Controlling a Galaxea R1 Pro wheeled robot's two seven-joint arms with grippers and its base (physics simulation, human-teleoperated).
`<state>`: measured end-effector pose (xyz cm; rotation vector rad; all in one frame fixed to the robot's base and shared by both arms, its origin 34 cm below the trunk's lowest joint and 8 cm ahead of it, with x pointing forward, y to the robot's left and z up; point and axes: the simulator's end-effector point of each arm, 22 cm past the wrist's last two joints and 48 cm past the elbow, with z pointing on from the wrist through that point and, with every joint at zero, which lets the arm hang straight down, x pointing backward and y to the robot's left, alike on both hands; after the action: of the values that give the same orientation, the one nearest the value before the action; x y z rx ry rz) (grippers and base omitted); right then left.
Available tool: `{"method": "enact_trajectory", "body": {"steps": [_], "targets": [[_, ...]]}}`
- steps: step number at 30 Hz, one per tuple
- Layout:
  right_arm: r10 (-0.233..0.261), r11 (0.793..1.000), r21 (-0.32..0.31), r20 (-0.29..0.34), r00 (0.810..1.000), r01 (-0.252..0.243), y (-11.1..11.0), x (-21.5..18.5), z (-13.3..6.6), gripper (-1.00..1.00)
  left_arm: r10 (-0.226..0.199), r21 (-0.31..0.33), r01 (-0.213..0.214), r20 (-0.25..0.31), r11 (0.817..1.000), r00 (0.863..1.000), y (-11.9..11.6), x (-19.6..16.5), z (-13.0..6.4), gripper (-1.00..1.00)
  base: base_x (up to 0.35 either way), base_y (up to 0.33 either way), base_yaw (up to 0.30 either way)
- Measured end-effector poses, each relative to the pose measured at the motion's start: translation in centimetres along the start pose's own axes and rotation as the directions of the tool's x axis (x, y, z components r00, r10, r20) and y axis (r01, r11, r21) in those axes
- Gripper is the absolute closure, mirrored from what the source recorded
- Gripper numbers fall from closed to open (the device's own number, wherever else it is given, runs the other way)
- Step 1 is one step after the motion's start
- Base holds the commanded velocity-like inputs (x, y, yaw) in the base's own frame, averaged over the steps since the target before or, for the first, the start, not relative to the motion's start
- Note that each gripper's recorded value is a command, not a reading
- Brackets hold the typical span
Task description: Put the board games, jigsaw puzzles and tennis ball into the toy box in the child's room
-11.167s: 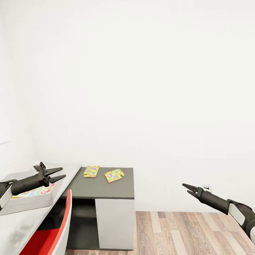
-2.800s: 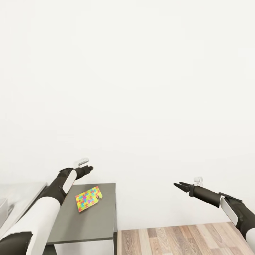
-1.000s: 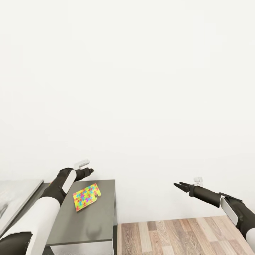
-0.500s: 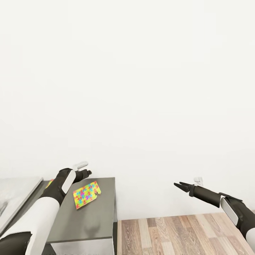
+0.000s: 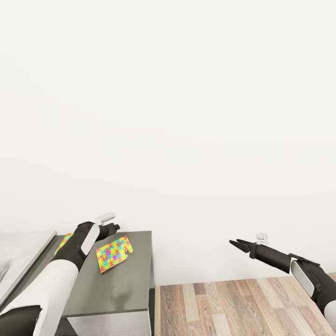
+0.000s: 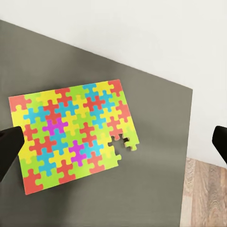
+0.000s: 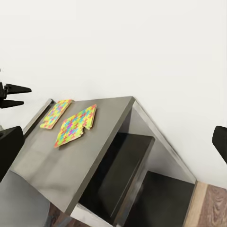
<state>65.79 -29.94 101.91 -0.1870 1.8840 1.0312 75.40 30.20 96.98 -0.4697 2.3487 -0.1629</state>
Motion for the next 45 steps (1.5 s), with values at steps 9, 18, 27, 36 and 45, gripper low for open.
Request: {"method": "enact_trajectory", "body": {"steps": [9,18,27,36,45], "targets": [[0.010,1.000,0.006,-0.013,1.000,-0.010,-0.5,0.8,0.2,-1.00,0.000,-0.006,0.000,-0.011,1.000,1.000,0.3,0.6,0.6,-1.00,0.000,0.000,0.000],[0.019,1.000,0.008,-0.021,1.000,-0.019,-0.9,1.3,0.4,-1.00,-0.003,-0.004,0.003,-0.025,1.000,1.000,0.5,1.2,1.3,-1.00,0.000,0.000,0.000],[0.029,0.999,0.014,-0.031,0.999,-0.029,-1.4,2.0,0.5,-1.00,-0.003,-0.007,0.003,-0.031,1.000,1.000,0.9,1.5,1.8,-1.00,0.000,0.000,0.000],[0.037,0.999,0.016,-0.030,0.999,-0.036,-1.7,2.3,0.6,-1.00,-0.003,-0.011,0.003,-0.039,1.000,0.999,1.1,1.8,2.2,-1.00,0.000,0.000,0.000],[0.033,0.999,0.017,-0.035,0.999,-0.032,-1.8,2.4,0.6,-1.00,-0.003,-0.012,0.003,-0.041,1.000,0.999,1.1,1.9,2.2,-1.00,0.000,0.000,0.000]]}}
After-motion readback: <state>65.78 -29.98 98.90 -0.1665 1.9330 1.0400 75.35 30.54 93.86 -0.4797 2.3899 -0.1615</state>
